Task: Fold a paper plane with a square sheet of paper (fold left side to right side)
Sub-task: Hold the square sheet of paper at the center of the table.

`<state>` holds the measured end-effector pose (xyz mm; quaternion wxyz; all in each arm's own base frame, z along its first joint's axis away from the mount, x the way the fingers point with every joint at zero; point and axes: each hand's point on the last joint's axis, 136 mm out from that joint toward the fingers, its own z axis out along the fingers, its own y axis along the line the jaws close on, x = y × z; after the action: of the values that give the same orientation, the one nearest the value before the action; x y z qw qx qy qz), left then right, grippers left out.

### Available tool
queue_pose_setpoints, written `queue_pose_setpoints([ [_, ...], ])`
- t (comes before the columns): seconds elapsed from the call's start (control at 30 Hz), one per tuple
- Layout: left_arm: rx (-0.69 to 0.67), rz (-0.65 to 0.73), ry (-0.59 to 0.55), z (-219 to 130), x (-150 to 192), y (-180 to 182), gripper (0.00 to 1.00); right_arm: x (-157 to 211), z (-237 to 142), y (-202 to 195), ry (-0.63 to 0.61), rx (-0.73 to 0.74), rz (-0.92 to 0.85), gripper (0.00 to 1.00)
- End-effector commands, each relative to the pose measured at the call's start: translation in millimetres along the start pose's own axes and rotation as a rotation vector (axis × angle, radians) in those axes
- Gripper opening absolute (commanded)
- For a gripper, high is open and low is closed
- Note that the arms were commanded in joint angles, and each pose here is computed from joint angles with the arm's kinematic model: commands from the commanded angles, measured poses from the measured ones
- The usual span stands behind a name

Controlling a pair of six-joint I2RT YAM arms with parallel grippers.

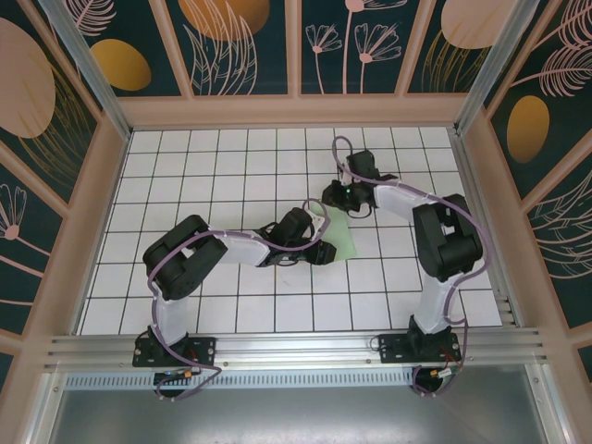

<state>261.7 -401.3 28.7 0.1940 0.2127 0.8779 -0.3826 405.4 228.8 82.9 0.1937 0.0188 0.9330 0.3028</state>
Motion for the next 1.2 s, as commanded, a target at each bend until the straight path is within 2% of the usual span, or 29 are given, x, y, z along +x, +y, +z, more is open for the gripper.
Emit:
queue_pose_setpoints([
  [0.0, -0.055, -0.022, 0.075, 11, 23, 18, 0.44, -18, -41, 8, -0.067, 0.0, -0.022, 0.24],
  [0.13, -0.055, -0.028, 0.07, 10, 22, 17, 0.44, 5, -64, -8, -0.067, 0.012, 0.004, 0.22],
  [0.17, -0.043, -0.02, 0.048, 10, 10, 11, 0.44, 14, -68, -12, -0.061, 0.016, 0.009, 0.21],
  [0.27, -0.049, -0.018, 0.046, 10, 7, 10, 0.44, 43, -77, -19, -0.037, 0.008, 0.03, 0.14],
  [0.37, -0.059, -0.019, 0.045, 10, 5, 10, 0.44, 67, -84, -22, -0.018, -0.012, 0.052, 0.12],
  [0.57, -0.08, -0.023, 0.053, 12, 6, 14, 0.44, 91, -97, -24, -0.022, -0.034, 0.082, 0.1],
  [0.67, -0.085, -0.022, 0.052, 12, 6, 14, 0.43, 104, -91, -28, 0.02, -0.051, 0.111, 0.06],
  [0.87, -0.091, -0.021, 0.055, 13, 6, 15, 0.43, 120, -73, -29, 0.07, -0.089, 0.146, 0.05],
  [1.17, -0.088, -0.021, 0.051, 12, 3, 12, 0.43, 132, -47, -58, 0.106, 0.025, 0.163, 0.06],
])
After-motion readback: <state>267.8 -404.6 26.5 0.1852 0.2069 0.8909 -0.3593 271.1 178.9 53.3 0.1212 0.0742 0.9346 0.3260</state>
